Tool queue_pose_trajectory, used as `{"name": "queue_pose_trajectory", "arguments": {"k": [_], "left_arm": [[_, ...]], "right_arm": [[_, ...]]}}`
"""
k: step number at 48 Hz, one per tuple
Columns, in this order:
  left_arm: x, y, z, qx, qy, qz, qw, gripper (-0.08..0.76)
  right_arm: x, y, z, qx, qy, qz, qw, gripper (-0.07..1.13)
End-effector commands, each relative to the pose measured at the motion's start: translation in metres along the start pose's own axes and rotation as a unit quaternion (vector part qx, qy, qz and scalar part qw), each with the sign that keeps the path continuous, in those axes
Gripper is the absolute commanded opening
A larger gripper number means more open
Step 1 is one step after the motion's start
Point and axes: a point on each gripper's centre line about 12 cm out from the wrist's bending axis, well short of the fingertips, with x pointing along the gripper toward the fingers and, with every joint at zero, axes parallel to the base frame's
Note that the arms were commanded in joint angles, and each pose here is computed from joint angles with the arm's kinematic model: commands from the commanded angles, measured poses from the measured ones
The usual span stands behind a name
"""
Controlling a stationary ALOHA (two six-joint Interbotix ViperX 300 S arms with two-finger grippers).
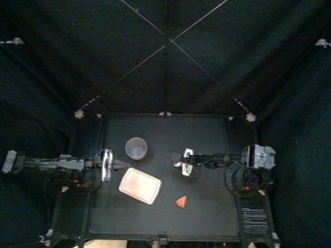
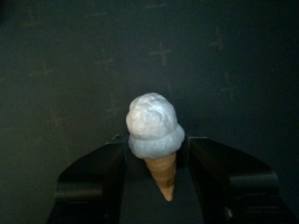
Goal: Pick the ice cream then place it on the pink plate
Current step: Place ice cream on the pink plate
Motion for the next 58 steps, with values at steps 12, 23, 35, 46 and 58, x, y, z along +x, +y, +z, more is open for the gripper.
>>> {"name": "queue_pose_trajectory", "arguments": {"k": [12, 23, 35, 46, 58], "left_arm": [[0.001, 0.001, 0.004, 0.002, -0.006, 0.001, 1.000, -0.030], [0.001, 0.001, 0.005, 0.002, -0.008, 0.004, 1.000, -0.030], [-0.001, 0.001, 0.006, 0.002, -0.011, 0.004, 1.000, -0.030], [-0.002, 0.001, 0.005, 0.002, -0.011, 0.004, 1.000, -0.030], [-0.003, 0.002, 0.005, 0.003, -0.013, 0.004, 1.000, -0.030]], "right_arm": [[-0.034, 0.029, 0.075, -0.012, -0.091, 0.024, 0.995, 0.49], [-0.048, 0.084, 0.143, -0.058, -0.157, 0.060, 0.984, 0.50], [-0.008, 0.120, 0.183, -0.082, -0.157, 0.073, 0.981, 0.50], [0.028, 0.138, 0.206, -0.081, -0.137, 0.077, 0.984, 0.53], [0.033, 0.171, 0.215, -0.098, -0.141, 0.094, 0.981, 0.78]]}}
